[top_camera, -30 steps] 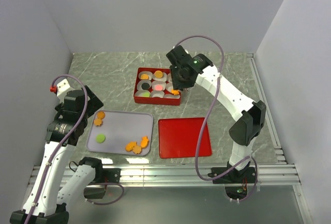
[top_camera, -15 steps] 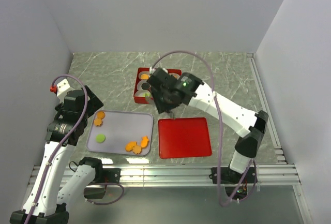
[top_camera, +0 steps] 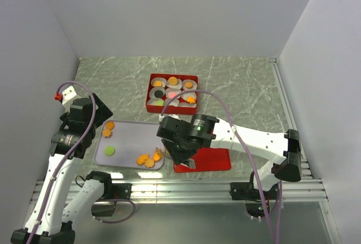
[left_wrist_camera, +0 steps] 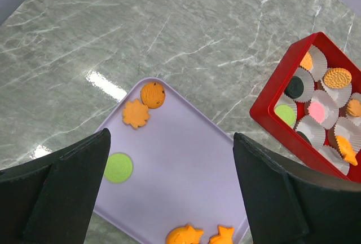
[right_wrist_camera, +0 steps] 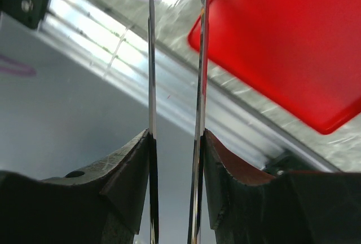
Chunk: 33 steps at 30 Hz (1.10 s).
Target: Pack the cookies
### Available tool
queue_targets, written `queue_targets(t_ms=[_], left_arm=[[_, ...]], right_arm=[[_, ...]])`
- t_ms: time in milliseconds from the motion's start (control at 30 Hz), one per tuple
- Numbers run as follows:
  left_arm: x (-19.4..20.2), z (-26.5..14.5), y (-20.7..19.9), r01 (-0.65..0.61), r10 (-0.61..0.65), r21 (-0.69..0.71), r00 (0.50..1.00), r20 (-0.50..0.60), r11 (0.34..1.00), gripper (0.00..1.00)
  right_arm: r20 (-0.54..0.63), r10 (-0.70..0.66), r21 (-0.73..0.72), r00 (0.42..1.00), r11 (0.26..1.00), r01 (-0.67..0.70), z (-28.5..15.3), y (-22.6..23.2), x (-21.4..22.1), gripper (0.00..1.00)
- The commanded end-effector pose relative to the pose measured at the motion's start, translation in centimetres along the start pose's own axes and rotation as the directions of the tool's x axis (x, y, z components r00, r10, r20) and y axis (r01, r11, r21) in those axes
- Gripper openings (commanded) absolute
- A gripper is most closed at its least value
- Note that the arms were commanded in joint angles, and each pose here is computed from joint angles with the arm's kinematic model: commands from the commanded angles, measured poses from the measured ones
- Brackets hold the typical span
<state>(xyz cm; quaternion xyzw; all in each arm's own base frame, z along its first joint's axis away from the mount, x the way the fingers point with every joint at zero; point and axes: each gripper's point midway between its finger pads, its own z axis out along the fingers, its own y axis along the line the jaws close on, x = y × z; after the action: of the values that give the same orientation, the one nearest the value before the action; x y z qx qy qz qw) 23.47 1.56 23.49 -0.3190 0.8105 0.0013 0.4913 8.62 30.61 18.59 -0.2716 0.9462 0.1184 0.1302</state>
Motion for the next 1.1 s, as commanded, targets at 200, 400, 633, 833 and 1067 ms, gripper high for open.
queue_targets(t_ms=[200,400,633,833,1067], left_arm=[[-0.8,-0.4,-0.1,0.025,-0.026,0.01,0.999,0.033,1.0,0.97],[-1.0,-0.6,0.0,0.036,-0.037,0.013,0.998,0.045,0.999,0.97],[-1.0,-0.7,0.1,0.039,-0.04,0.012,0.998,0.049,0.999,0.98],[-1.1,-0.8,0.2,0.042,-0.043,0.016,0.998,0.054,0.999,0.98],[-1.2,-0.8,0.1,0.044,-0.045,0.018,0.997,0.056,0.999,0.98]], right_arm=[[0.022,0.006,-0.05,1.0,0.999,-0.005,0.2,2.5,-0.6,0.47],[0.005,-0.014,-0.016,1.0,1.0,0.015,1.2,2.7,-1.1,0.47],[-0.013,-0.041,0.02,0.999,0.999,0.041,1.7,2.8,-1.8,0.49],[-0.034,-0.05,0.022,0.998,0.998,0.051,2.2,3.1,-1.6,0.5],[-0.043,-0.048,0.064,0.998,0.997,0.051,1.9,2.3,-1.4,0.5]])
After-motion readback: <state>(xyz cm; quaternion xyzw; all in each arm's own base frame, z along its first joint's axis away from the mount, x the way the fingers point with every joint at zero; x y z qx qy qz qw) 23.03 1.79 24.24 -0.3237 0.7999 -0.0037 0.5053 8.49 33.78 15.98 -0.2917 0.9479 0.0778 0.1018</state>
